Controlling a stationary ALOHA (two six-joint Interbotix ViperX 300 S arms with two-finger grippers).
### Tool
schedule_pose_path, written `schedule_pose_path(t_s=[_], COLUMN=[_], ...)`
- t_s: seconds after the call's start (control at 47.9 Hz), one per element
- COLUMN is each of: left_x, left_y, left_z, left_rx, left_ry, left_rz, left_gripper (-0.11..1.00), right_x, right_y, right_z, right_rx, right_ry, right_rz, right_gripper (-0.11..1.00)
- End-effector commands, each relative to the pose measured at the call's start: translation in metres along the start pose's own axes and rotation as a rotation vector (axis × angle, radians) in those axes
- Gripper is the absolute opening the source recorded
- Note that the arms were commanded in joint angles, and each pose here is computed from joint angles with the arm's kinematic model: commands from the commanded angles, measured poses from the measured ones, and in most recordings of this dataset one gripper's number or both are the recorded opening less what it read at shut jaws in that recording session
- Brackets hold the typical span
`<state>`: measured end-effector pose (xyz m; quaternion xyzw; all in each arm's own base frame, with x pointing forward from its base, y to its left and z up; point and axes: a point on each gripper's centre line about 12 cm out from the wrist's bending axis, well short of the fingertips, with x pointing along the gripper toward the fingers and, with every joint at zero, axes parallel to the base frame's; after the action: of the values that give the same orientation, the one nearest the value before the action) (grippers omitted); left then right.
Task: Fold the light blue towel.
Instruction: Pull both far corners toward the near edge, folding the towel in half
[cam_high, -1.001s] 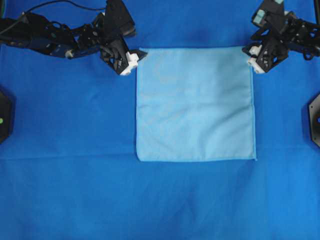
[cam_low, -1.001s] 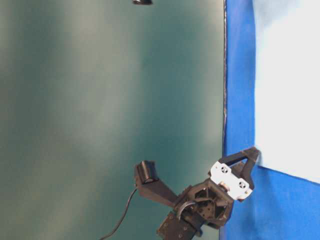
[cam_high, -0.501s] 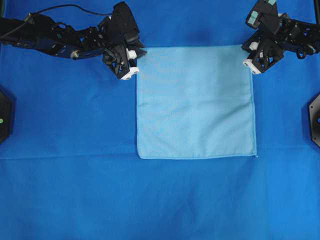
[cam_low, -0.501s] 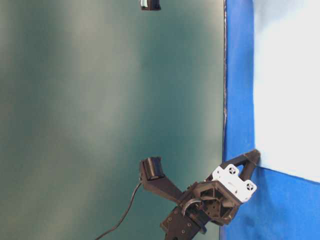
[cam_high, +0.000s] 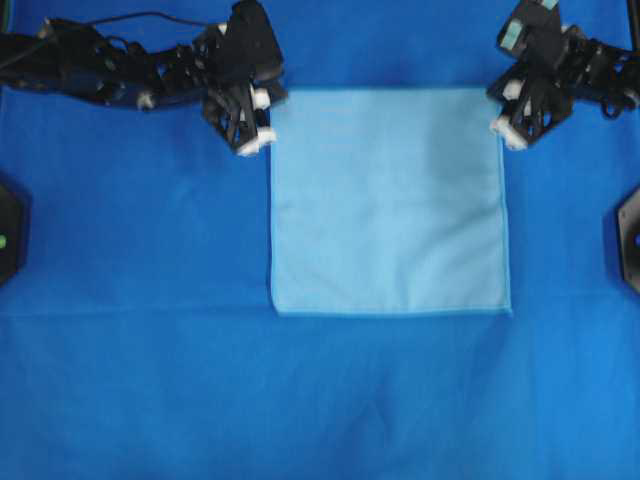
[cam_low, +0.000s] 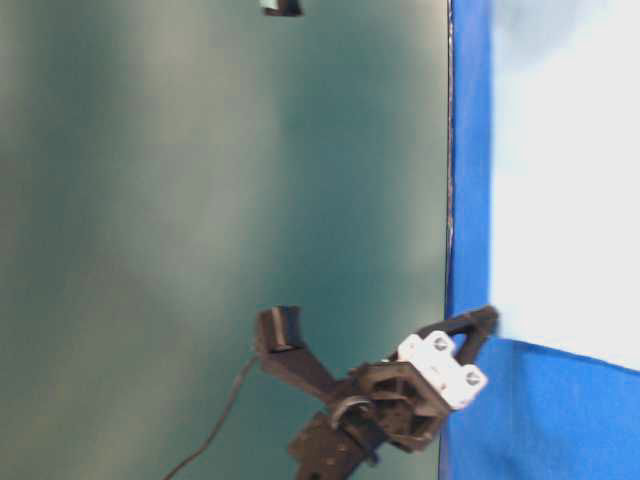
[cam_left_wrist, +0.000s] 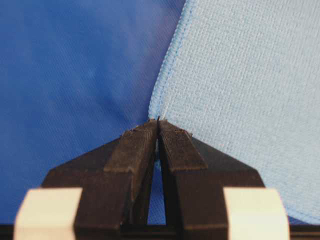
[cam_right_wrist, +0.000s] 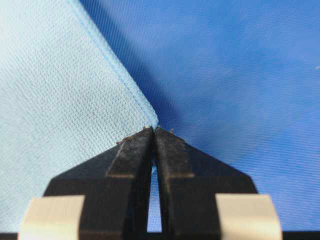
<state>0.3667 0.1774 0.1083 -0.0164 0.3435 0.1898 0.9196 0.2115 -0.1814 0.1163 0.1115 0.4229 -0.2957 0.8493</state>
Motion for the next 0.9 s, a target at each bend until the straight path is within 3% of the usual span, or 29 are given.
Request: schedule_pose_path(t_s=[0.0, 0.271, 0.438, 0.626, 0.876], left_x=[-0.012, -0.017, -0.024, -0.038, -0.053], left_y=[0.003, 0.001, -0.015, -0.049, -0.115], left_z=[0.021, 0.026, 0.027, 0.024, 0.009], left_rx=[0.003, 0.01, 0.024, 0.072, 0.165], left_ry=[-0.061, -0.069, -0.055, -0.019, 0.046], left_rz=[0.009, 0.004, -0.029, -0.102, -0.238], left_gripper=[0.01, 0.01, 0.01, 0.01, 0.01], right_x=[-0.012, -0.021, -0.027, -0.042, -0.065], right_y=[-0.002, -0.001, 0.014, 0.048, 0.105], right_z=[0.01, 0.011, 0.009, -0.006, -0.033], right_rx=[0.004, 0.009, -0.007, -0.018, -0.028], right_ry=[-0.043, -0.04, -0.027, 0.018, 0.06], right_rz=[-0.008, -0.009, 0.029, 0.123, 0.314], right_gripper=[0.02, 0.02, 0.02, 0.02, 0.02])
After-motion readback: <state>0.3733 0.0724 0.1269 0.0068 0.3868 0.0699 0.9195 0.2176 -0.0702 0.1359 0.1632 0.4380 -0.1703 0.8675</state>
